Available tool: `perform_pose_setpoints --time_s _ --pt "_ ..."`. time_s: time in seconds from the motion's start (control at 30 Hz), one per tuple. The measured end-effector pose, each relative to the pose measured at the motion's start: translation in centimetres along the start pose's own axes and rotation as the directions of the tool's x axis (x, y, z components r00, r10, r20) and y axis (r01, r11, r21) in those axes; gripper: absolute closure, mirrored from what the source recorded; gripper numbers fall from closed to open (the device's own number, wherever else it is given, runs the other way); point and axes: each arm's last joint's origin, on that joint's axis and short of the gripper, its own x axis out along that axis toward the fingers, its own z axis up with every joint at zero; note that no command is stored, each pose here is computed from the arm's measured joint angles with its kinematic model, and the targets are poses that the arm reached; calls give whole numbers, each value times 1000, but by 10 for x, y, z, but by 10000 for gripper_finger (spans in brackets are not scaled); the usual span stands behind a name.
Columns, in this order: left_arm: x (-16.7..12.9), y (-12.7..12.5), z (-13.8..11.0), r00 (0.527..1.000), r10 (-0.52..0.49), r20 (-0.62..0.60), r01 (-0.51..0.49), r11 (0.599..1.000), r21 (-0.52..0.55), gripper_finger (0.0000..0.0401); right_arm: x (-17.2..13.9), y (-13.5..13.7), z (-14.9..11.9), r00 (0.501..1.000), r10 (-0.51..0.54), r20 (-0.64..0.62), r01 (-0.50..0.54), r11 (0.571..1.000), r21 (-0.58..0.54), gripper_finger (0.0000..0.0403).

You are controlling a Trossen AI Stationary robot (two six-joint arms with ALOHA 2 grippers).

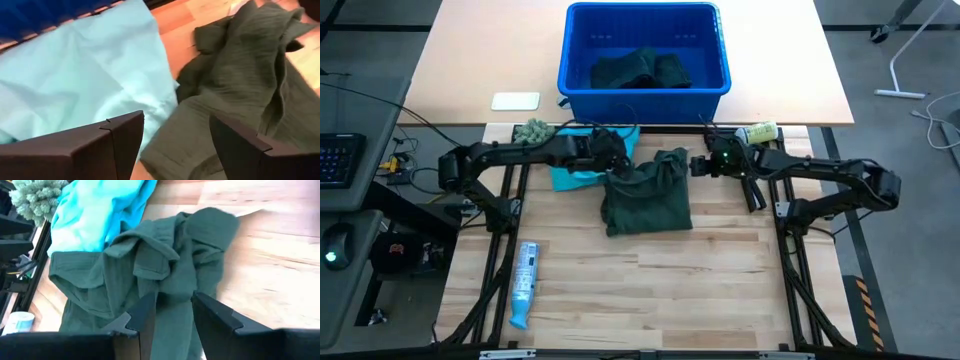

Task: Fold laundry
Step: Fold the green polo shirt from the blue laundry bin

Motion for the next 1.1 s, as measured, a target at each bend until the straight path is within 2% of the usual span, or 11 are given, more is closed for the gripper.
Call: perform_pose_setpoints --time_s 0.1,0.2,0.27,0.33,0.4,0.57,0.67,0.77,0.83,0.9,1.1 --pt "-2 0 0 1000 -5 -28 6 1000 8 194 -7 -2 3 1000 7 2 -7 1000 -1 289" --pt "-3 -7 -7 993 -72 -90 73 997 5 212 -11 0 2 994 85 -75 -90 994 -65 299" --pt "-5 -20 -18 990 -98 -106 104 993 47 254 -12 3 -8 982 104 -155 -119 989 -89 335" --pt "-5 -37 -33 984 -127 -121 139 986 90 325 -13 7 -21 972 87 -219 -116 985 -125 382" --pt "-6 -58 -47 979 -179 -100 188 978 93 380 -13 14 -34 967 72 -244 -109 984 -141 392" --pt "10 -109 -86 954 -297 -41 298 954 17 399 0 34 -61 966 87 -244 -115 988 -102 402" --pt "29 -122 -113 966 -249 -72 248 968 -28 400 18 36 -76 962 45 -270 -64 996 -62 403" --pt "43 -122 -131 986 -149 -71 145 988 -55 401 35 35 -81 964 19 -264 -25 1000 -19 403" --pt "50 -119 -136 994 -87 -68 83 995 -62 401 46 32 -81 973 -3 -233 4 1000 7 403" --pt "52 -117 -138 997 -54 -63 50 997 -59 401 56 33 -79 977 24 -212 -18 999 29 403" --pt "58 -113 -142 999 22 -31 -23 1000 -3 401 83 22 -93 966 -40 -257 62 995 80 403"
